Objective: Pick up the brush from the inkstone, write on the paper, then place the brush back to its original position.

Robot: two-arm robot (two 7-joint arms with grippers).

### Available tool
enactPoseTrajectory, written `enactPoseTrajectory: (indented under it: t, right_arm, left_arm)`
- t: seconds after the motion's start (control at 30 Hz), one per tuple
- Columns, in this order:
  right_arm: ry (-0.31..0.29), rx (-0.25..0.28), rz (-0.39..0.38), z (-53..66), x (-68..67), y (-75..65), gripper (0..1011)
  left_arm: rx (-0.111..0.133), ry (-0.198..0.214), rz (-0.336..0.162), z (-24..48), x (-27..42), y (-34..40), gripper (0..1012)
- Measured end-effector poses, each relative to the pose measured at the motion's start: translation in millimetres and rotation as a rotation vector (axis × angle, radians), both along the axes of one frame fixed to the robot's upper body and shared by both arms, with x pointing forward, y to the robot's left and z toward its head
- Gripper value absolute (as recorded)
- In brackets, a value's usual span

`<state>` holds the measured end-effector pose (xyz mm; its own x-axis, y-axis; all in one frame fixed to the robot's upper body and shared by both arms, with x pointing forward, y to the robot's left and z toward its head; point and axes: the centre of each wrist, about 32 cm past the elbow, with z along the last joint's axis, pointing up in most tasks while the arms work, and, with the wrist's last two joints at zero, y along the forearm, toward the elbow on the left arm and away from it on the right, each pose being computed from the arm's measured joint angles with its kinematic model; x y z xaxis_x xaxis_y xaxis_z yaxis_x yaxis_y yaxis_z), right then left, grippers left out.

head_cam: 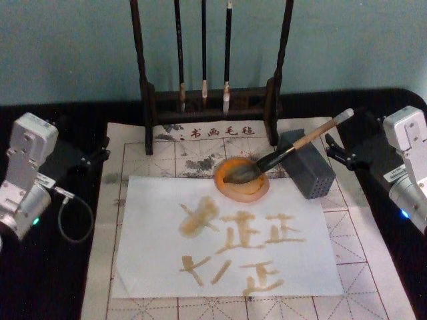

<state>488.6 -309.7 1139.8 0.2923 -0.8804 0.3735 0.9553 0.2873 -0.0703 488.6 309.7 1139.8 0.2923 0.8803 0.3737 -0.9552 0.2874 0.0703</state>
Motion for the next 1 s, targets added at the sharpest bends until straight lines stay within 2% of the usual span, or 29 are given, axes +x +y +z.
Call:
enactPoseTrajectory:
  t: [1.0]
  right_arm:
    - [0.0, 0.0, 0.0, 0.0, 0.0, 0.0, 1002]
  left_arm:
    - [0.0, 0.0, 0.0, 0.0, 0.0, 0.0, 1001]
